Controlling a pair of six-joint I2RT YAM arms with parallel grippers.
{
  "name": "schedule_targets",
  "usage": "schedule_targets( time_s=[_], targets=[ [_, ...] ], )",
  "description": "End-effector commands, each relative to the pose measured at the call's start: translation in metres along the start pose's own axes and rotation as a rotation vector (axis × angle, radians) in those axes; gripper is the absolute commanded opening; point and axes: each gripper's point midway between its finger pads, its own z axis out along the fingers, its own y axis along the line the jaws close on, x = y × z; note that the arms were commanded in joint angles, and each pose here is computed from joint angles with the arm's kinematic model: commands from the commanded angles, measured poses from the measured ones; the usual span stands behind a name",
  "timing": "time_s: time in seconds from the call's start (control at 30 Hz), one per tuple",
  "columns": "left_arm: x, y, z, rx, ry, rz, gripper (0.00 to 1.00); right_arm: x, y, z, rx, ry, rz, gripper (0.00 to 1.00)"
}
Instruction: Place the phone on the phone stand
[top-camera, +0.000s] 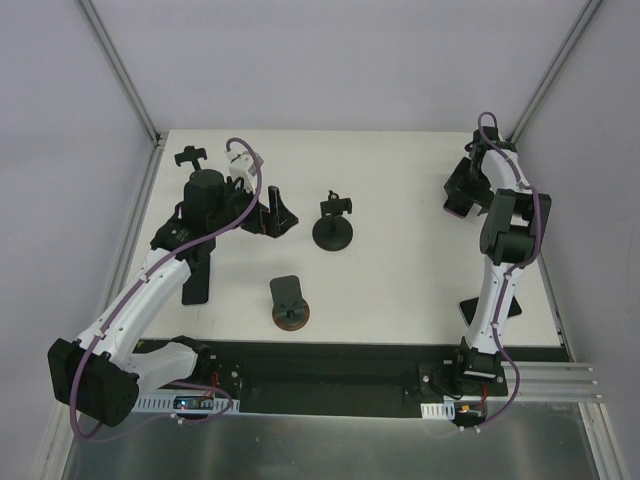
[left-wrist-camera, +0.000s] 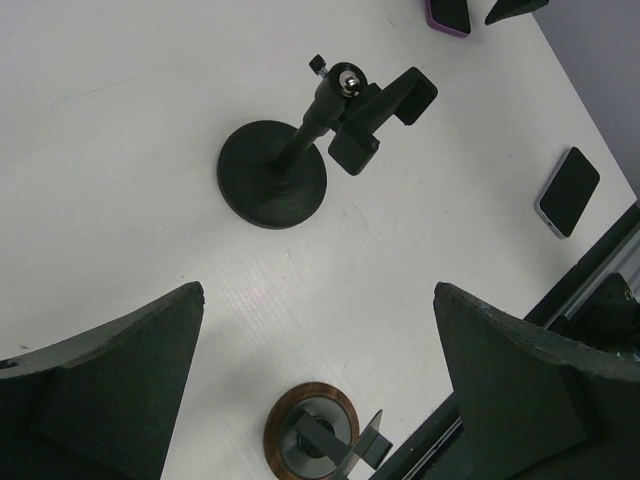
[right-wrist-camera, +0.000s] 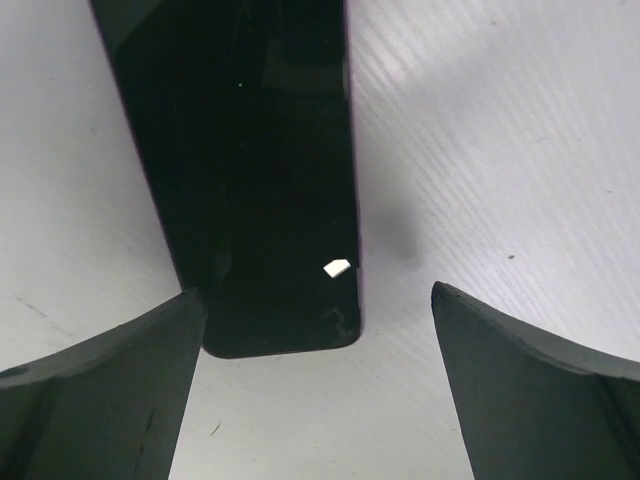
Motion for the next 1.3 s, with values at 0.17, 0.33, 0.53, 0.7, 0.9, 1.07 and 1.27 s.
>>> schedule_targets(
  time_s=[0.17,0.33,0.53,0.7,0.9,1.07,1.27],
  targets=[
    [-0.019,-0.016,-0.006,0.047,-0.043,0.008,0.96,-0.009,0.029,-0.015,-0.165,-0.035,0.077,0.97],
    [-0.019,-0.018,-0.005,0.059,-0.039,0.003,0.96,-0.011,0.016,-0.010,-0.069,-0.040,0.159,0.97],
    [-0.018,-0.017,-0.004,0.059,-0.034,-0.002,0.96,-0.007,0.014,0.001,-0.029,0.001,0.148,0.97],
    [-0.018,-0.018,-0.004,0.060,-0.033,-0.003,0.96,-0.007,0.017,0.002,-0.029,0.001,0.108,0.99],
    [-0.018,-0.018,-0.004,0.060,-0.034,-0.002,0.96,-0.008,0.018,0.008,-0.019,0.012,0.095,0.99],
    [-0.019,-0.018,-0.005,0.062,-0.037,-0.003,0.96,-0.012,0.023,0.011,-0.032,0.032,0.078,0.90],
    [-0.018,-0.019,-0.005,0.064,-0.036,-0.005,0.96,0.002,0.034,0.017,-0.083,0.107,0.054,0.74]
  ],
)
